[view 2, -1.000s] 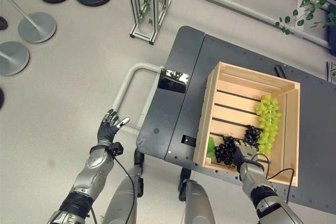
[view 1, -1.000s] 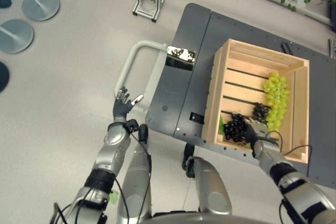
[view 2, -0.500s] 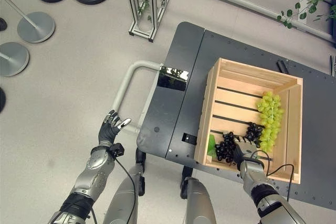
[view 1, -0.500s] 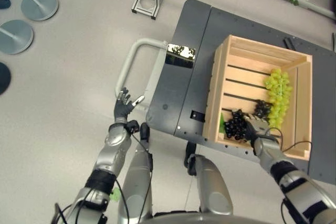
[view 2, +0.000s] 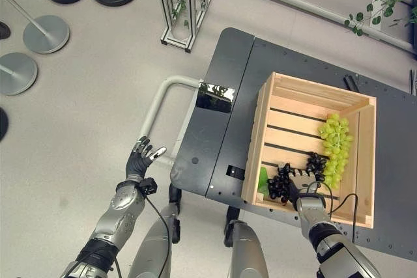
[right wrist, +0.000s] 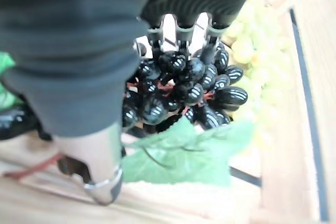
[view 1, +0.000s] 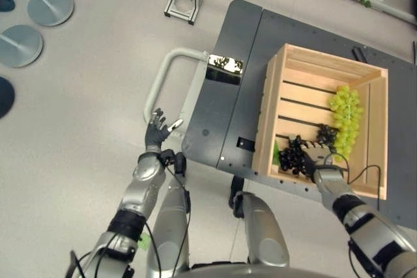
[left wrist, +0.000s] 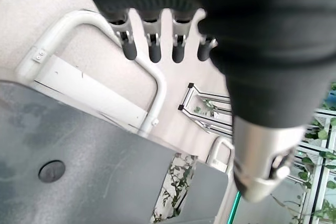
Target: Pick up the fruits from the basket on one side to the basket on the other side
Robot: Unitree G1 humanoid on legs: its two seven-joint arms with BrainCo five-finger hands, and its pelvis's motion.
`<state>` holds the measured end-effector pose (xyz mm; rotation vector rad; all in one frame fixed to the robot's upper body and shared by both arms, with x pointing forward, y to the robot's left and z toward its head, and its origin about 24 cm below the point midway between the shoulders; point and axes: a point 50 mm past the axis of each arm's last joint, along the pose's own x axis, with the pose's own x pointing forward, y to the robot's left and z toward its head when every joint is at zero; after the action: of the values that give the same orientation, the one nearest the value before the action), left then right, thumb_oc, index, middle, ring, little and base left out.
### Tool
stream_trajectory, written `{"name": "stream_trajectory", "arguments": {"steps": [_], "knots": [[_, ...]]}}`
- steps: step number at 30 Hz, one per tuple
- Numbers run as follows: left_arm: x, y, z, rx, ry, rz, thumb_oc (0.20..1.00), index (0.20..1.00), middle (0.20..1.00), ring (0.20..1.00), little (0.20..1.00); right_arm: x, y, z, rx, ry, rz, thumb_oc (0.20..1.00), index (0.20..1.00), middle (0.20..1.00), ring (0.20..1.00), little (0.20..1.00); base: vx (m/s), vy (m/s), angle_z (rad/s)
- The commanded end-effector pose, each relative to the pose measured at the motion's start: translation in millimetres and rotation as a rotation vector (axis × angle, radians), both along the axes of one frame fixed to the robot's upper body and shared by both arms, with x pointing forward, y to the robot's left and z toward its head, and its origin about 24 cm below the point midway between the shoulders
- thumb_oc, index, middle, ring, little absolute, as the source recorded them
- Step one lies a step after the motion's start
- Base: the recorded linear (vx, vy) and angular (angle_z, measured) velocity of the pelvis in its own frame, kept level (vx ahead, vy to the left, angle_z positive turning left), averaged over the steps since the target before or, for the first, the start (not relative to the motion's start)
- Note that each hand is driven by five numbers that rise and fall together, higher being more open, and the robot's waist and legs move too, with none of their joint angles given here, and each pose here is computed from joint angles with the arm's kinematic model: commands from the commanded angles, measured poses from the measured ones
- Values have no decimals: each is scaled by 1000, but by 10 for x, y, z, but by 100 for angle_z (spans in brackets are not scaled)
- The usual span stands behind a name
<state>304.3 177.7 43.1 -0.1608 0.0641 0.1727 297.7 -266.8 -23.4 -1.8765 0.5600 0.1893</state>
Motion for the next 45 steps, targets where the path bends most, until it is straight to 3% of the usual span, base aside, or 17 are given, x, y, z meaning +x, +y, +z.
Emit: {"name": "stream_trajectory", "arguments": {"steps": [1,2,3,18,24,25,28,30,34,35,40,45], "knots": [[31,-140,217,-30,-118,-30,1000,1000,1000,1000,1000,-398,180,-500,-7,285,49,1000,1000,1000,1000,1000,0,0,0],[37,-143,237,-31,-126,-30,1000,1000,1000,1000,1000,-398,187,-500,-2,282,45,642,642,642,642,642,0,0,0],[45,-140,266,-31,-136,-28,1000,1000,1000,1000,1000,-372,186,-465,-1,255,46,200,200,200,200,200,0,0,0],[57,-77,349,-36,-162,17,1000,1000,1000,1000,1000,-440,293,-453,204,127,-29,200,200,200,200,200,0,0,0],[53,-58,359,-35,-164,22,1000,1000,1000,1000,1000,-452,302,-414,383,32,-130,200,200,200,200,200,0,0,0],[43,-42,349,-36,-162,29,1000,1000,1000,1000,1000,-477,265,-396,518,-56,-234,200,200,200,200,200,0,0,0],[38,-38,343,-39,-158,26,1000,1000,1000,1000,1000,-410,294,-289,639,-156,-267,200,200,200,200,200,0,0,0],[21,-14,327,-42,-154,31,1000,1000,1000,1000,1000,-292,332,-73,820,-311,-296,200,200,200,200,200,0,0,0],[15,-54,325,-60,-161,15,1000,1000,1000,1000,1000,-232,374,-158,928,-333,-387,200,200,200,200,200,0,4,-1],[8,-54,330,-63,-167,13,1000,1000,1000,1000,1000,-178,410,-131,1036,-372,-428,200,200,200,200,200,-11,13,-4],[-23,-25,272,-68,-151,13,1000,1000,1000,1000,1000,-67,415,67,1230,-486,-438,200,200,200,200,200,-2,3,-1],[-77,-11,152,-48,-107,-4,1000,1000,1000,1000,1000,31,489,484,1457,-628,-308,200,200,200,200,200,1,1,-4]]}}
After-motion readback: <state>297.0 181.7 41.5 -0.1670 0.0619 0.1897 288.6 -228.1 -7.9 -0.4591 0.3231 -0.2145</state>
